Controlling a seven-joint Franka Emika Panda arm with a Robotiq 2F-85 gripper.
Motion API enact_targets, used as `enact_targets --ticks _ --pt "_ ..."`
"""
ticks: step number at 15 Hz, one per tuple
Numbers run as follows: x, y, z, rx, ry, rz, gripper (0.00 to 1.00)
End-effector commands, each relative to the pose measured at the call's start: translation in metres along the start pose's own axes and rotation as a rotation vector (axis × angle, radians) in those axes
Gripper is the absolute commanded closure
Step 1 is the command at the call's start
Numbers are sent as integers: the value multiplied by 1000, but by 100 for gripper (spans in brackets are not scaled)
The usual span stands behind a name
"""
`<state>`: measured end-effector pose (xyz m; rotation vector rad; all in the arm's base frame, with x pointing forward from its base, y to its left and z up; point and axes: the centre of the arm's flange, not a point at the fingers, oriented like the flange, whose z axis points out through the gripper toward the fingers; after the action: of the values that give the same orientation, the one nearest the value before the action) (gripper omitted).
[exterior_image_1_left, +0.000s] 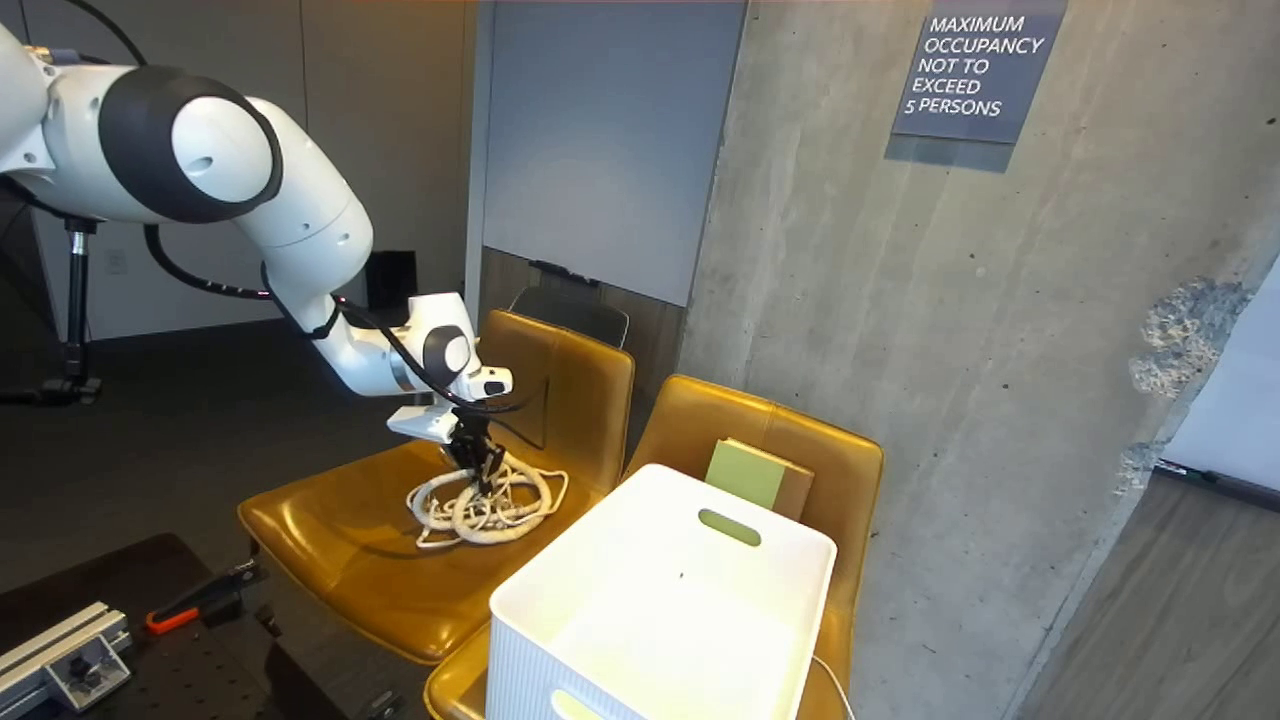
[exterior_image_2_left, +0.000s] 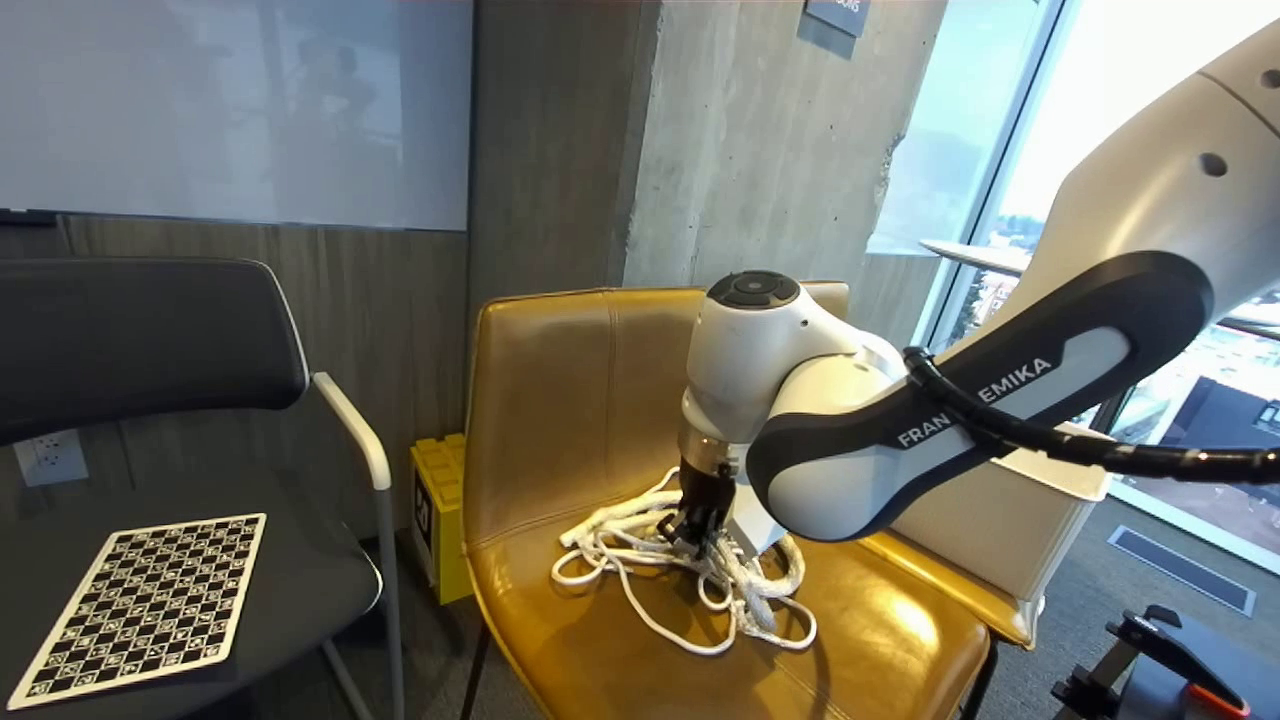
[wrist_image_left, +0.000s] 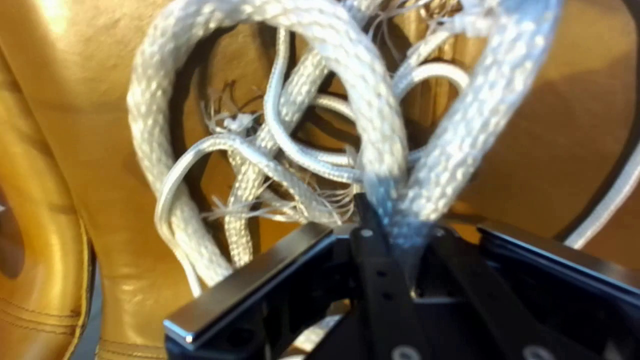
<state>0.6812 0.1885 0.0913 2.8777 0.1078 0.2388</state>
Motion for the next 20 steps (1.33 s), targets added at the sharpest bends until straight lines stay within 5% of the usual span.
enact_targets --ticks 1,9,20 --pt "25 30 -55 -42 27 49 97" --pt "74 137 -231 -64 24 216 97" --pt "102 383 -419 -82 13 523 97"
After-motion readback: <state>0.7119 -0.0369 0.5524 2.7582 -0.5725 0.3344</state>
